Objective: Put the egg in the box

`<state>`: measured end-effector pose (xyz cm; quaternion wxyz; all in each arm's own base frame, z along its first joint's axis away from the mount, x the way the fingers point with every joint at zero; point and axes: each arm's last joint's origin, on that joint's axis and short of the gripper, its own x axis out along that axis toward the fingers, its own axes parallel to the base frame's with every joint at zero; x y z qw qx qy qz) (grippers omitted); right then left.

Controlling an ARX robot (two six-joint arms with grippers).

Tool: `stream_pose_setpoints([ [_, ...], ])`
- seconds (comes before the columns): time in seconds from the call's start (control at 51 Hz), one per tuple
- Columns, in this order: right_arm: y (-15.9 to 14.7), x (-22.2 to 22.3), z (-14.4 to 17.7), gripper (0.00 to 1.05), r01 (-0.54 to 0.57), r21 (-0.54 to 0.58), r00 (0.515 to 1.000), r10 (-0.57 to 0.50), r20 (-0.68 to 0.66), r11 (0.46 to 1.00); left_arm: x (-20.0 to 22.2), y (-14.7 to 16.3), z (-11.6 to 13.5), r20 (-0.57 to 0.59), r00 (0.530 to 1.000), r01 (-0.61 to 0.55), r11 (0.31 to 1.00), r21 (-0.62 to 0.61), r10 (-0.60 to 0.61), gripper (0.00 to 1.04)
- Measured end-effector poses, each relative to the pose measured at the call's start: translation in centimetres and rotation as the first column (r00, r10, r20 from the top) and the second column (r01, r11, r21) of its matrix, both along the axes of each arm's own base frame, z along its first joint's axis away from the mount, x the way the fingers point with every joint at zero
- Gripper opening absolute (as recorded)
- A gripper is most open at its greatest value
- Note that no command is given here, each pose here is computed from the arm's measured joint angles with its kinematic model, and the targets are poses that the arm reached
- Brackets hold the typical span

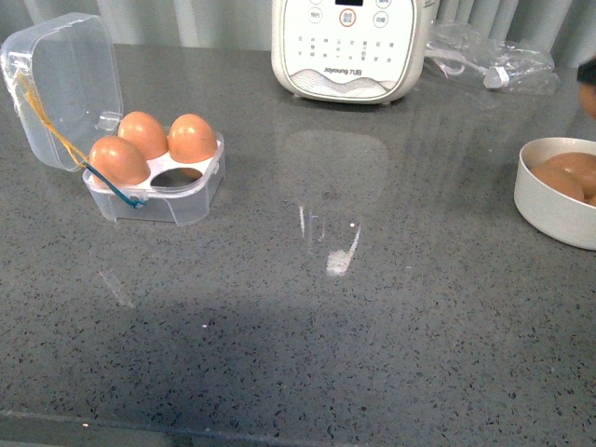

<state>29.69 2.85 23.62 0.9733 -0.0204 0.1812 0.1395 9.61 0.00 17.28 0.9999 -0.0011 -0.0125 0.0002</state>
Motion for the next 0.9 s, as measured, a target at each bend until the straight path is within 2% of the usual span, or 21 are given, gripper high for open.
stream_pose_setpoints([
  [0.157,3.0,1.2,3.3,0.42,-0.071,0.010,0.993,0.070,0.094,0.997,0.0,0.0,0.0,0.000,1.000,0.000,1.000,0.000,0.000,0.98],
  [0.314,7.5,2.2,3.2,0.42,-0.223,0.043,0.973,0.220,0.065,0.974,0.0,0.0,0.0,0.000,1.000,0.000,1.000,0.000,0.000,0.98],
  [0.431,11.3,1.6,2.3,0.42,-0.428,0.063,0.904,0.428,0.015,0.901,0.0,0.0,0.0,0.000,1.000,0.000,1.000,0.000,0.000,0.98],
  [0.588,12.8,0.7,2.0,0.42,-0.613,0.034,0.790,0.612,0.020,0.790,0.0,0.0,0.0,0.000,1.000,0.000,1.000,0.000,0.000,0.98],
  [0.804,12.6,0.9,0.6,0.42,-0.719,-0.002,0.695,0.719,-0.022,0.695,0.0,0.0,0.0,0.000,1.000,0.000,1.000,0.000,0.000,0.98],
  [0.902,13.0,1.6,0.0,0.42,-0.735,-0.001,0.677,0.734,-0.043,0.678,0.0,0.0,0.0,0.000,1.000,0.000,1.000,0.000,0.000,0.98],
])
